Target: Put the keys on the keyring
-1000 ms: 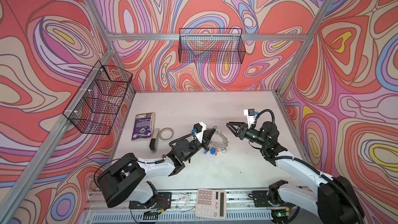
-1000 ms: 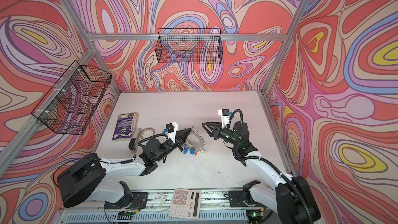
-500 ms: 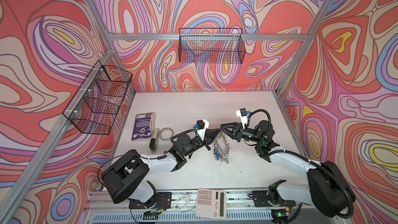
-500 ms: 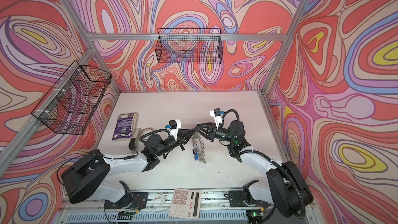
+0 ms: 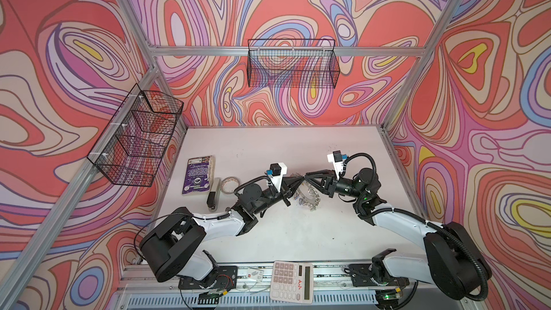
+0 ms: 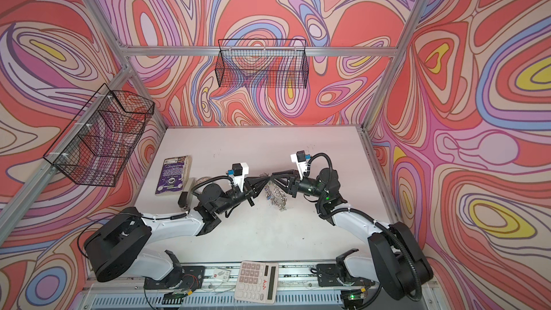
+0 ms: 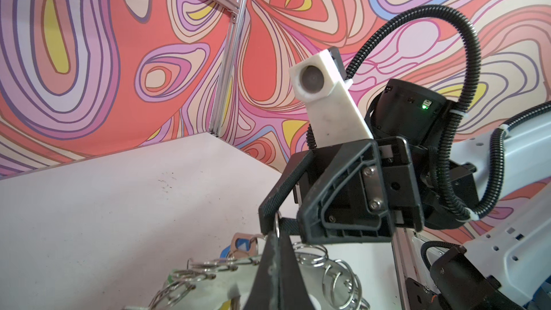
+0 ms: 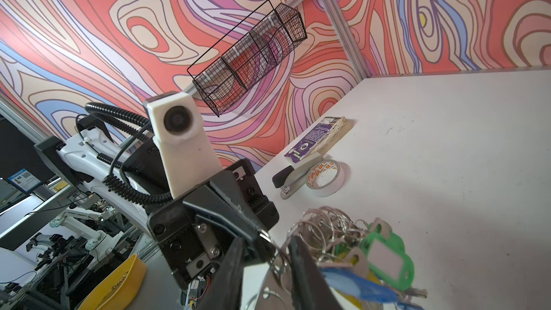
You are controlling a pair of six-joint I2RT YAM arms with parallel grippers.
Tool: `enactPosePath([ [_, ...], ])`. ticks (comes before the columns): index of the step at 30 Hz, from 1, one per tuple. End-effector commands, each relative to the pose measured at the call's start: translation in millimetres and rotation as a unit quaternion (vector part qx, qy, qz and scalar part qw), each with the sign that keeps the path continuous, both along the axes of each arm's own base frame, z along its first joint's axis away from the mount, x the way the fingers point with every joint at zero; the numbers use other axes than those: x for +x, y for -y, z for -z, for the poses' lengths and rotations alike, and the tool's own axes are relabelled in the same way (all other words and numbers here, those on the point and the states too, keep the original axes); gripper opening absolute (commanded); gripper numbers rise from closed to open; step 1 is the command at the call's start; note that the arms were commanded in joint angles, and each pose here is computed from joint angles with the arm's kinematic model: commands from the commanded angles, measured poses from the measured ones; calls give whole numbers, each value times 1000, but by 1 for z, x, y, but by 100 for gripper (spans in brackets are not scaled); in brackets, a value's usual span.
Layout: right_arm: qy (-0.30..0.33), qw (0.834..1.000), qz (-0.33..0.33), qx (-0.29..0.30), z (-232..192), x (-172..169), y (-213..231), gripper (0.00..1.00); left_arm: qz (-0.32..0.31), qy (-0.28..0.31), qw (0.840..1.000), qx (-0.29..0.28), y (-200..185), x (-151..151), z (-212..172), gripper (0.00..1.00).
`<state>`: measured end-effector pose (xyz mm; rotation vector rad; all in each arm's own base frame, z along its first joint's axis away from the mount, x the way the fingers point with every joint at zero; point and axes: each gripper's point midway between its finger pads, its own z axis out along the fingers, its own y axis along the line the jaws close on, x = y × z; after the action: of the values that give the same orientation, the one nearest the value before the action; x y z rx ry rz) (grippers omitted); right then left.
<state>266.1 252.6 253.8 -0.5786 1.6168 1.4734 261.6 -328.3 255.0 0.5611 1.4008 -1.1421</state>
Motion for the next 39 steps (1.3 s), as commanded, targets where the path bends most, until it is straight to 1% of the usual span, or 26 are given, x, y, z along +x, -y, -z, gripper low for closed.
enactPosePath([
  [1, -5, 1000, -24, 8, 3, -7, -4, 25, 10, 58, 996, -71, -9, -10, -55, 0],
  [5, -5, 1000, -27, 11, 3, -5, -5, 25, 22, 59, 996, -71, -8, -13, -57, 0],
  [10, -6, 999, -32, 16, 2, -6, -6, 18, 28, 54, 996, -69, -7, -13, -54, 0],
  [14, -10, 999, -41, 14, 5, -10, -8, 0, 27, 46, 996, -72, -8, -9, -53, 0],
  [17, -17, 999, -41, 9, 11, -12, -7, 0, 29, 37, 996, -76, -10, -7, -54, 0],
  [21, -2, 1000, -22, -4, 10, -11, -4, 0, 42, 12, 996, -75, -17, -5, -47, 0],
  [24, 21, 999, 3, -36, 6, -5, -4, 0, 53, -5, 997, -52, -16, -9, -37, 0],
  [27, 57, 997, 17, -54, -4, -4, -3, 0, 62, -19, 998, -5, -14, -14, -21, 0],
  [29, 75, 994, 27, -68, -6, -1, -2, 0, 62, -40, 997, 28, -19, -20, 0, 1],
  [31, 92, 993, 28, -73, -9, -2, -2, 0, 63, -47, 995, 53, -20, -22, 8, 3],
  [34, 113, 990, 35, -81, -10, -4, -2, 0, 69, -54, 992, 85, -22, -29, 16, 10],
  [37, 129, 987, 32, -93, -7, -6, -4, 0, 70, -65, 988, 121, -26, -32, 31, 15],
  [38, 134, 986, 31, -99, -6, -7, -5, 0, 71, -57, 988, 122, -25, -31, 21, 17],
  [39, 138, 984, 31, -105, -4, -7, -7, 0, 73, -57, 987, 128, -25, -32, 21, 18],
])
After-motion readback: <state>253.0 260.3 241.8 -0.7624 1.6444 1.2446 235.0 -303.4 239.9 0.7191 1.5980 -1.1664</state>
